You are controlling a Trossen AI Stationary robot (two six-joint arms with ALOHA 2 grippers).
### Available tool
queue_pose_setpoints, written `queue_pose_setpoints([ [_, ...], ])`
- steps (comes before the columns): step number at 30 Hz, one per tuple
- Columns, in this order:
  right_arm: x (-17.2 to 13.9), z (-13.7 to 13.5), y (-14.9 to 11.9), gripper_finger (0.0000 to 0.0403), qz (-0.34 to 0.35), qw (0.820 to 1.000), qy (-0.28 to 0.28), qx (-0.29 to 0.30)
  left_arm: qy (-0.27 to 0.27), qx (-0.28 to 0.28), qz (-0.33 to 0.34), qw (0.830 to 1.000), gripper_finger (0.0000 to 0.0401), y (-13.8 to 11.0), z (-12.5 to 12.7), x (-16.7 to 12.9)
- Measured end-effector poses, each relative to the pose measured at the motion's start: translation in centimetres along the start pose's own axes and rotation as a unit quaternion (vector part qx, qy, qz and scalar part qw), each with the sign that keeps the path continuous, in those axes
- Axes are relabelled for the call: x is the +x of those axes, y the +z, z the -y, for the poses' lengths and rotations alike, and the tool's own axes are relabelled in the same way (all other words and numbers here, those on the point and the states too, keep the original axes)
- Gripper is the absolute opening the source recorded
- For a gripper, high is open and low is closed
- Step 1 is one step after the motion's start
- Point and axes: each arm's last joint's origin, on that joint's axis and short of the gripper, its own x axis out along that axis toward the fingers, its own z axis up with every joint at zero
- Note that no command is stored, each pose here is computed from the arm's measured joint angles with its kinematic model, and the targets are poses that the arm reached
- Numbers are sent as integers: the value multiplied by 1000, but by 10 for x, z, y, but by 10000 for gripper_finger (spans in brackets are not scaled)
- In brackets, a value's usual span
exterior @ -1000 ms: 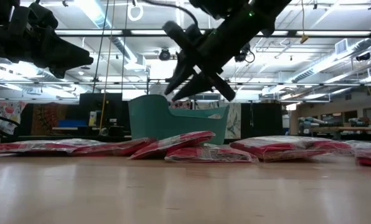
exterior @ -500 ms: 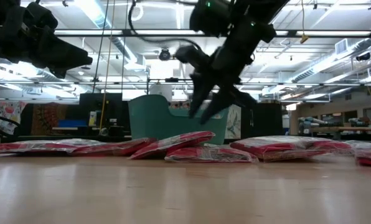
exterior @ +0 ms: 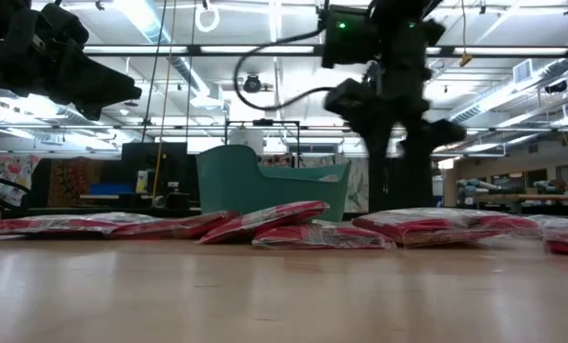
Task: Sort popcorn bags into baskets
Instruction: Put the popcorn bag into the blue bin
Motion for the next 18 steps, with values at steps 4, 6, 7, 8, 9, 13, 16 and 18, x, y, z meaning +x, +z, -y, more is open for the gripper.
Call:
queue_pose_setpoints([
  [4, -4, 10, -14, 224, -35, 998, -54, 11, 0, 0, 0, 1000, 119, 0, 0, 0],
  [6, -4, 10, -19, 229, -38, 997, -64, 4, 0, 0, 0, 1000, 119, 0, 0, 0],
  [7, -4, 10, -21, 231, -37, 997, -67, -2, 0, 0, 0, 1000, 119, 0, 0, 0],
  [8, -3, 10, -22, 232, -37, 997, -67, -6, 0, -1, 0, 1000, 119, 0, 0, 0],
  [9, -1, 10, -23, 233, -38, 997, -67, -9, 0, -1, 0, 1000, 119, 0, 0, 0],
  [13, 7, 14, -25, 231, -45, 997, -63, -15, 0, -1, 0, 1000, 119, 0, 0, 0],
  [16, 18, 19, -24, 227, -61, 997, -46, -12, 0, -1, 0, 1000, 119, 0, 0, 0],
  [18, 25, 22, -23, 224, -64, 997, -33, -10, 0, -1, 0, 1000, 119, 0, 0, 0],
])
